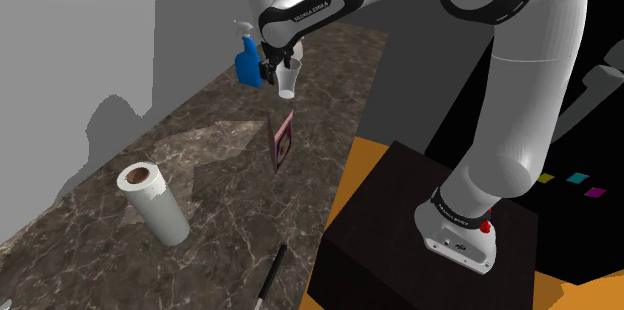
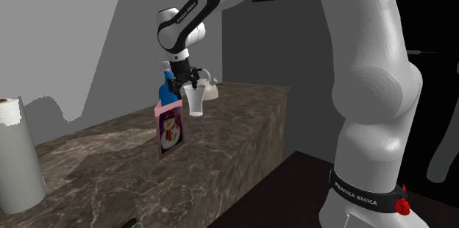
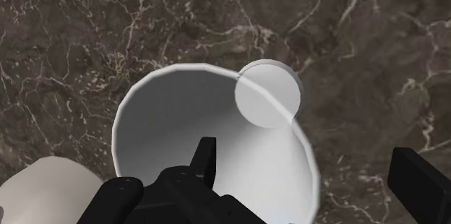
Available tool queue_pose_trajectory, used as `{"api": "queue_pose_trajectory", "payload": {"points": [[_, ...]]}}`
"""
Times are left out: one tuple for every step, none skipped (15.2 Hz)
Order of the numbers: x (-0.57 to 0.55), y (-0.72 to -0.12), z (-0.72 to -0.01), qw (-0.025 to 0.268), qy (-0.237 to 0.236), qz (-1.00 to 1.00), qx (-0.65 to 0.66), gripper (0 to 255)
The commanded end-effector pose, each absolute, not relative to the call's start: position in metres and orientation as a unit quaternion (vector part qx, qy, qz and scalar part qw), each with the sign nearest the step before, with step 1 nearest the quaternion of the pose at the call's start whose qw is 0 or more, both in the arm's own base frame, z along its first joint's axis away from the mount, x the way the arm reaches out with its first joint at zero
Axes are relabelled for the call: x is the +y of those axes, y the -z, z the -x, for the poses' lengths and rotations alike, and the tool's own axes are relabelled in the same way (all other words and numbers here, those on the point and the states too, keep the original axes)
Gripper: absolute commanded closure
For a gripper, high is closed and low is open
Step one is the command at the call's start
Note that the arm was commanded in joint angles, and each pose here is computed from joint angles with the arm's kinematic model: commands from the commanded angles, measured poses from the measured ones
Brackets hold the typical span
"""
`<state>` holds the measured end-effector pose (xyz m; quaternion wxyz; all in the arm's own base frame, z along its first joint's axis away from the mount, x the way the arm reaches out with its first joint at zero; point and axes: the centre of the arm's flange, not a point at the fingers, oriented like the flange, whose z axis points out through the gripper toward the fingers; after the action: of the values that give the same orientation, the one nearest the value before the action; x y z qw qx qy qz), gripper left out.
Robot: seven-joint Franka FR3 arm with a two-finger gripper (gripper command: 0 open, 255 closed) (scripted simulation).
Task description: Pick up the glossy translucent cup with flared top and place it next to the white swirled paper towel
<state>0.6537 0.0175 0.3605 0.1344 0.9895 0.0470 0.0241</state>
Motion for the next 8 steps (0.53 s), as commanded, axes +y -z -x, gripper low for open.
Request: {"api": "queue_pose_trajectory", "payload": {"points": [[0.0175,-0.3605,-0.6537,0.134,-0.024,-0.99,0.047,0],[0.0175,-0.3605,-0.6537,0.134,-0.024,-0.99,0.047,255],[0.0175,-0.3605,-0.6537,0.134,-0.024,-0.99,0.047,255],[0.0175,-0.3605,-0.6537,0.134,-0.024,-0.99,0.047,255],[0.0175,-0.3605,-0.6537,0.134,-0.024,-0.99,0.047,255],[0.0175,-0.3605,-0.6537,0.134,-0.024,-0.99,0.047,255],[0.0175,-0.3605,-0.6537,0.134,-0.024,-0.99,0.047,255],[0.0174,-0.3605,-0.6537,0.134,-0.024,-0.99,0.047,255]]}}
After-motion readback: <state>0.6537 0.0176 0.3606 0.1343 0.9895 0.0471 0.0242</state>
